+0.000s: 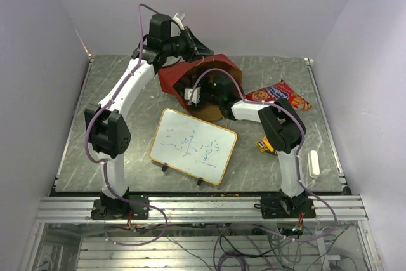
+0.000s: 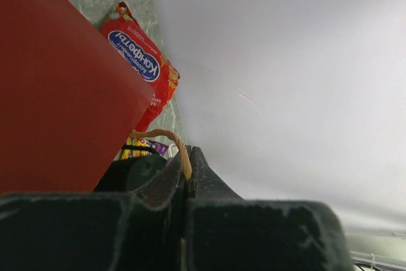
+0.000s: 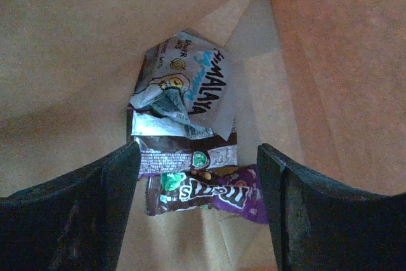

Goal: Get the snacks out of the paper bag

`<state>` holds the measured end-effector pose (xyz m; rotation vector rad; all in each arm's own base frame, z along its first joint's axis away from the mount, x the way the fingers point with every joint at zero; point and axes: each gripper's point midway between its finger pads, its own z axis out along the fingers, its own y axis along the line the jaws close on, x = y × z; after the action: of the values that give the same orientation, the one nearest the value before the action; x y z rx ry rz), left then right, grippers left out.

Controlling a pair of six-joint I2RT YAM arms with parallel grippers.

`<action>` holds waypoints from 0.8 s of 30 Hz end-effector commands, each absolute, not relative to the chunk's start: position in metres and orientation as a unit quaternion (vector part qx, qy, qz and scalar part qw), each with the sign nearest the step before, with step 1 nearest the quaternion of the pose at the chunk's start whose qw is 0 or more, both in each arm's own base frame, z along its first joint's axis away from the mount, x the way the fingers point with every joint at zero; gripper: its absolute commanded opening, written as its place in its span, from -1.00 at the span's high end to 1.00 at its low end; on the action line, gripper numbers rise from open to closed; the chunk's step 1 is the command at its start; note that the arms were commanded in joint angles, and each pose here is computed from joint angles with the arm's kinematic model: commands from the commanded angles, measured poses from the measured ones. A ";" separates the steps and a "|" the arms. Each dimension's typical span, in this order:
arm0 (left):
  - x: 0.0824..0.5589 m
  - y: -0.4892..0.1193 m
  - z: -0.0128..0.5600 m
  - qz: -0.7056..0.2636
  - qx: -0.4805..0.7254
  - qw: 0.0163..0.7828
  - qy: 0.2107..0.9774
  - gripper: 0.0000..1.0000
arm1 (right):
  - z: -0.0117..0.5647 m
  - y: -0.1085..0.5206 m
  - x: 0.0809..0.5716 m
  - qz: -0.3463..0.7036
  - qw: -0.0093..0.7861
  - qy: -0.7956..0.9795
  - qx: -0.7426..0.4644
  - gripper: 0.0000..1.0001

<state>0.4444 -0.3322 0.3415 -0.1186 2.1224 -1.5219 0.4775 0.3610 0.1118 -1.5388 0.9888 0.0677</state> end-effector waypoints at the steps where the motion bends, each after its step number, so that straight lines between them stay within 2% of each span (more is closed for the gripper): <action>1: 0.436 -0.339 0.348 -0.572 -0.016 0.251 0.781 0.86 | 0.103 0.367 0.493 0.013 0.595 0.377 -0.709 -0.47; 14: 0.434 -0.339 0.339 -0.567 -0.017 0.236 0.789 0.86 | 0.093 0.398 0.513 0.038 0.610 0.334 -0.718 -0.45; 24: 0.433 -0.339 0.339 -0.560 -0.022 0.235 0.794 0.86 | 0.082 0.402 0.540 0.000 0.620 0.344 -0.705 -0.41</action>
<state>0.4375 -0.3331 0.3310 -0.1025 2.1861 -1.5252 0.5259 0.4006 0.0795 -1.6502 0.8068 0.0532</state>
